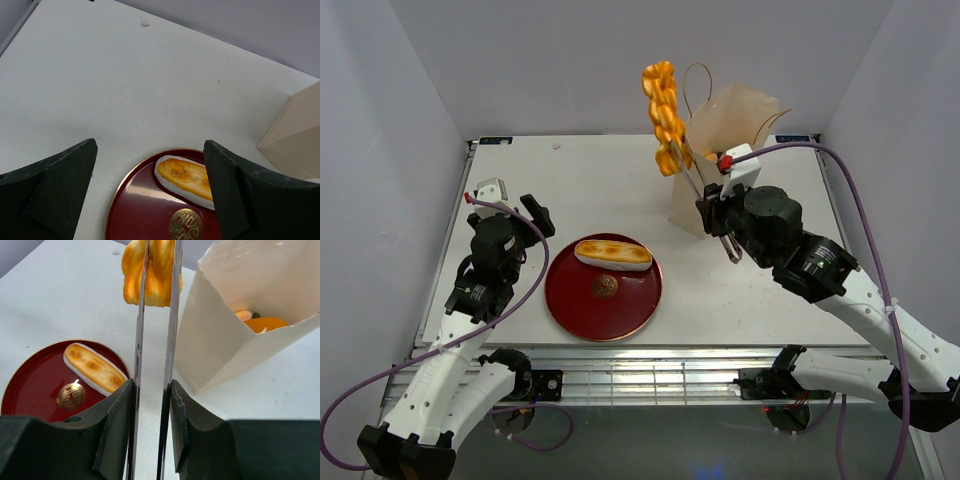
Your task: Place the fake bread into the paper bag
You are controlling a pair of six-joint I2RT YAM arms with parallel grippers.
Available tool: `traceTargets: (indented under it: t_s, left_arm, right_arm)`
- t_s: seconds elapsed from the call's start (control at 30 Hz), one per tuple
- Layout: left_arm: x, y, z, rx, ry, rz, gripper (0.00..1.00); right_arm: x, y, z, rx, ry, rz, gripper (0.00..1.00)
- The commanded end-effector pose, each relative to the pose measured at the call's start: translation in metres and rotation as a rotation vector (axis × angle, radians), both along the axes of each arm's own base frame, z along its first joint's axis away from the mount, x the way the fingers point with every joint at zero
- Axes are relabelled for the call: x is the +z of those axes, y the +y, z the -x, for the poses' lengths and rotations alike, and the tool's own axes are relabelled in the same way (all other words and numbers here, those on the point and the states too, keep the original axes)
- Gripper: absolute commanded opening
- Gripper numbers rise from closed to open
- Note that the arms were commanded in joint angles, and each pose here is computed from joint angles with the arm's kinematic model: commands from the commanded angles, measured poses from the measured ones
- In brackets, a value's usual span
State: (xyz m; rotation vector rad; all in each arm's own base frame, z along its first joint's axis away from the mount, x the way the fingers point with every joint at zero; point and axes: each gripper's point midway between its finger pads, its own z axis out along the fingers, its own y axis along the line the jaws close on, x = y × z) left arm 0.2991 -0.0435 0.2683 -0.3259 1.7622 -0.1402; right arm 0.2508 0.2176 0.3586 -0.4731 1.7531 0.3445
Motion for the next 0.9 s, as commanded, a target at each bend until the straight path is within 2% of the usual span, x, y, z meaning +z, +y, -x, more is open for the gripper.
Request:
traceTargets:
  t_s: [0.0,0.17,0.4,0.87]
  left_arm:
    - [0.003,-0.001,0.003,-0.008,-0.010,0.007,0.98]
    - [0.003,-0.002,0.003,-0.010,-0.008,0.005,0.98]
    - [0.002,-0.003,0.003,-0.016,-0.005,0.005,0.98]
    - [0.002,-0.004,0.002,-0.023,-0.002,0.007,0.98]
  right_arm:
    - [0.055,-0.031,-0.010,-0.160,-0.124,-0.131,0.27]
    - [0.066,-0.050,-0.015,-0.245,-0.156,-0.156,0.28]
    - [0.057,-0.070,-0.029,-0.360,-0.149,-0.127,0.28]
    - [0.024,-0.079,-0.066,-0.372,-0.073,-0.109,0.32]
